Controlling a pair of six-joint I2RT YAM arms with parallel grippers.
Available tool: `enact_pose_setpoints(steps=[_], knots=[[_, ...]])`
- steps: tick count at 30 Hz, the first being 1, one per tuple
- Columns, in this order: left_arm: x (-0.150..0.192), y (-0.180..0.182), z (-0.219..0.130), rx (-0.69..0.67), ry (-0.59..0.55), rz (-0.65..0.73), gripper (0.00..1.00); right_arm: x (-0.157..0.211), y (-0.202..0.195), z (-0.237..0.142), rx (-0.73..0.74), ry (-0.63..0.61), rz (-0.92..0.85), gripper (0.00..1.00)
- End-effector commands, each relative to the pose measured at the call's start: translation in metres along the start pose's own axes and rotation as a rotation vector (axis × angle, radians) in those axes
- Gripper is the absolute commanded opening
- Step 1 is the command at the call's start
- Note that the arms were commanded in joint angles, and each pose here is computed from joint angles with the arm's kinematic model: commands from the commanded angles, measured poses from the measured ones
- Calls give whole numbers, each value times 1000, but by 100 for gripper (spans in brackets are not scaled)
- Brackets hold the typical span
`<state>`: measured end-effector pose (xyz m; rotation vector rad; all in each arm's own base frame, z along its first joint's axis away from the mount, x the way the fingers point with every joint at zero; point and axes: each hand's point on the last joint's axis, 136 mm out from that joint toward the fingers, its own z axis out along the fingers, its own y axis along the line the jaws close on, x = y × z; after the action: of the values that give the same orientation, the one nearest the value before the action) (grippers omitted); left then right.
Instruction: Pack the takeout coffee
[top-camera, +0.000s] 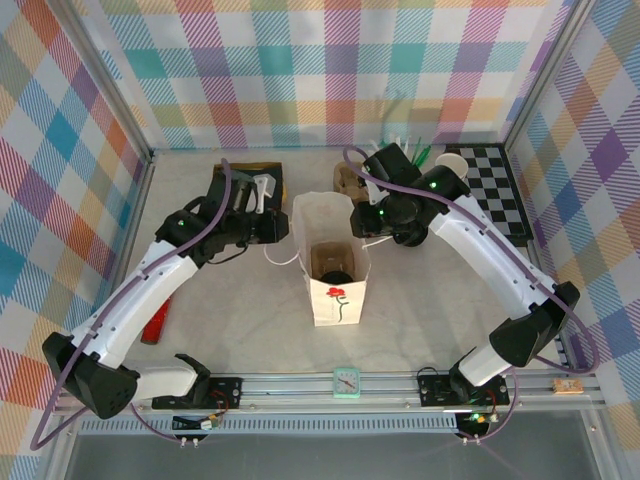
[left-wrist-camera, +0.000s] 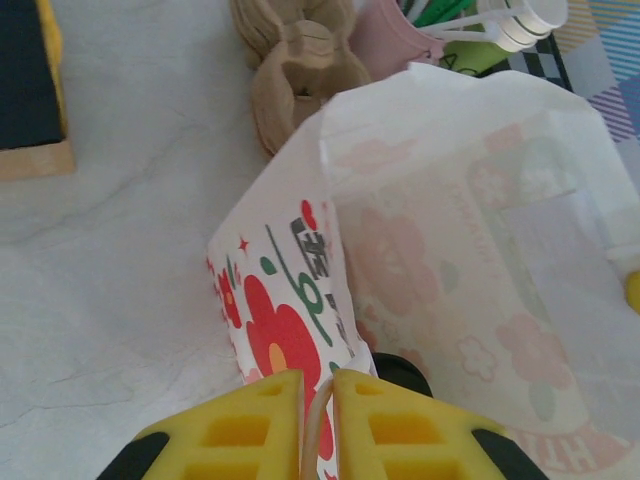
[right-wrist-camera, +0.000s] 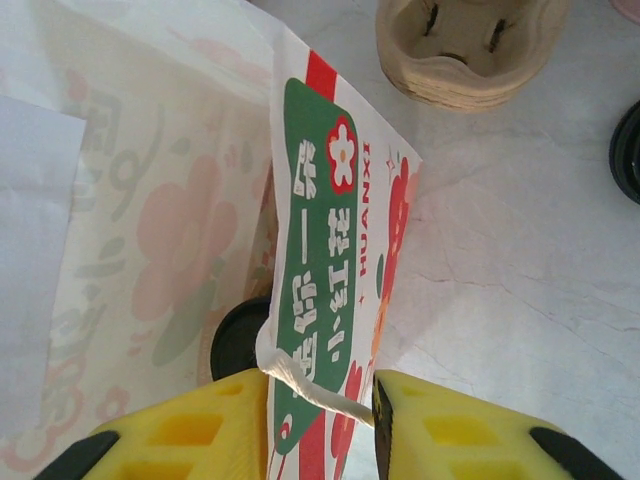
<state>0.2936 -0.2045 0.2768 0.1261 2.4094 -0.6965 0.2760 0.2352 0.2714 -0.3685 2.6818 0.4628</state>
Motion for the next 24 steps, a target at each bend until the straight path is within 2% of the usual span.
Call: enact_pose_setpoints(steps=[1, 8, 10, 15, 20, 24], knots=[[-5, 7, -2, -21, 4, 4, 16, -4, 5, 2, -37, -13, 18, 32], [-6, 7, 5, -24, 28, -6, 16, -3, 3, 6, -25, -4, 10, 34], [-6, 8, 4, -29, 29, -6, 18, -2, 0, 8, -10, 2, 7, 38], [-7, 8, -2, -32, 16, -3, 32, -3, -4, 5, 14, 2, -1, 49], [-11, 5, -11, -28, 0, 13, 51, -8, -2, -1, 17, -7, -12, 70], [-17, 3, -20, -29, -32, 27, 58, -15, 0, -8, 25, -21, -31, 77]])
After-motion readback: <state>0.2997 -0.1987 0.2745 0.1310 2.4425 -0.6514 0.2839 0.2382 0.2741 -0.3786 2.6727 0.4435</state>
